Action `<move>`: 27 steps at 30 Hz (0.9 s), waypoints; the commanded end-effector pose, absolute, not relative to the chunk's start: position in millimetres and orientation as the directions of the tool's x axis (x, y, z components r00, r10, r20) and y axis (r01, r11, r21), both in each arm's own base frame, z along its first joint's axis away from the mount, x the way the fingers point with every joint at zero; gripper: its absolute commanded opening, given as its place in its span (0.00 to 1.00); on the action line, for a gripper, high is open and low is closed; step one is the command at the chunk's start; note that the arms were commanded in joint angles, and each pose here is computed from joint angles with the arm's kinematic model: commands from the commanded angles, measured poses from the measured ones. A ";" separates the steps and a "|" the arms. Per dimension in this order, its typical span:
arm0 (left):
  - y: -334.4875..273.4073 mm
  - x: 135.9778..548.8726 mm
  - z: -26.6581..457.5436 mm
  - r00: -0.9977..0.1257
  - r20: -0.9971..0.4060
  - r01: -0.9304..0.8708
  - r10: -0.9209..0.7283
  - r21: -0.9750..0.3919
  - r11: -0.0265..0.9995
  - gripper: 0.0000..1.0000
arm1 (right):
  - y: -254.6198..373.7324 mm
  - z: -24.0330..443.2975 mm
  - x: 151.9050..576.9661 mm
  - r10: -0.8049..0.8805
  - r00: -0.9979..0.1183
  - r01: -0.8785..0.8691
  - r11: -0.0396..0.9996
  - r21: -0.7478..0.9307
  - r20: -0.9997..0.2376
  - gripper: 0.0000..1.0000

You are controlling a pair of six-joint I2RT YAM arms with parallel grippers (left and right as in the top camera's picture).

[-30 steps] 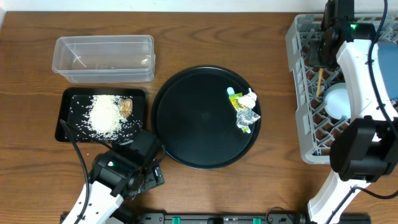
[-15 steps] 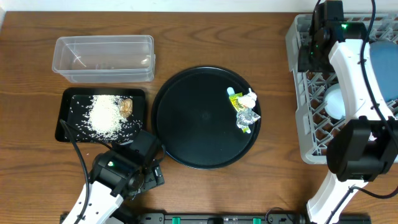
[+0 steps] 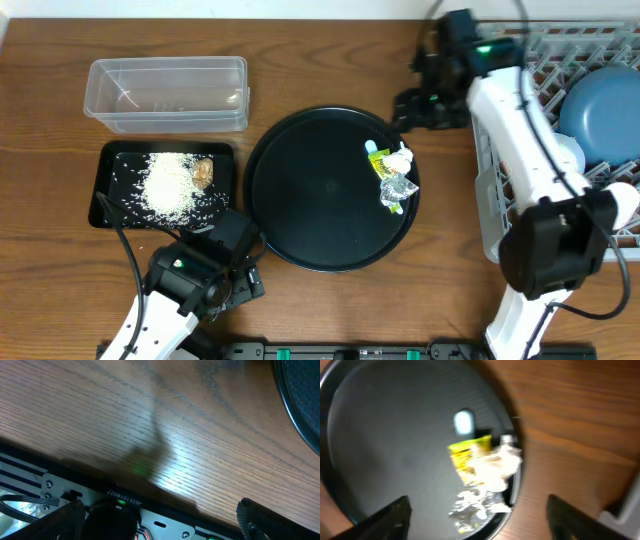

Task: Sort waste into correct bins and load items into the dishwasher rack
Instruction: 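Withdraw the right gripper from the dish rack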

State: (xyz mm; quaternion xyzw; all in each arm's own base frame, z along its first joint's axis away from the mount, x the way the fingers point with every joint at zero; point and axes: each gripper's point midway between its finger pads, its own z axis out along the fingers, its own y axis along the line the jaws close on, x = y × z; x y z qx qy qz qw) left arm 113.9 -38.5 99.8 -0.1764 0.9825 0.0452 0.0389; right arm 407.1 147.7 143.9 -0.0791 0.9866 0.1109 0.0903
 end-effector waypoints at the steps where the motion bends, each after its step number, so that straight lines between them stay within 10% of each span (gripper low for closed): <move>1: -34.3 115.3 100.5 -0.930 -0.108 -0.360 -0.351 0.091 0.928 0.98 | 156.0 139.6 405.7 -0.071 -0.979 -0.097 0.987 0.129 -0.192 0.82; 17: -34.2 115.2 100.5 -0.930 -0.108 -0.360 -0.351 0.091 0.928 0.98 | 171.8 52.8 397.2 0.086 -0.995 0.089 0.994 -0.058 -0.055 0.65; 27: -34.2 115.3 100.5 -0.930 -0.108 -0.360 -0.351 0.091 0.928 0.98 | 173.3 96.5 403.2 0.073 -0.987 0.073 0.997 0.007 -0.142 0.70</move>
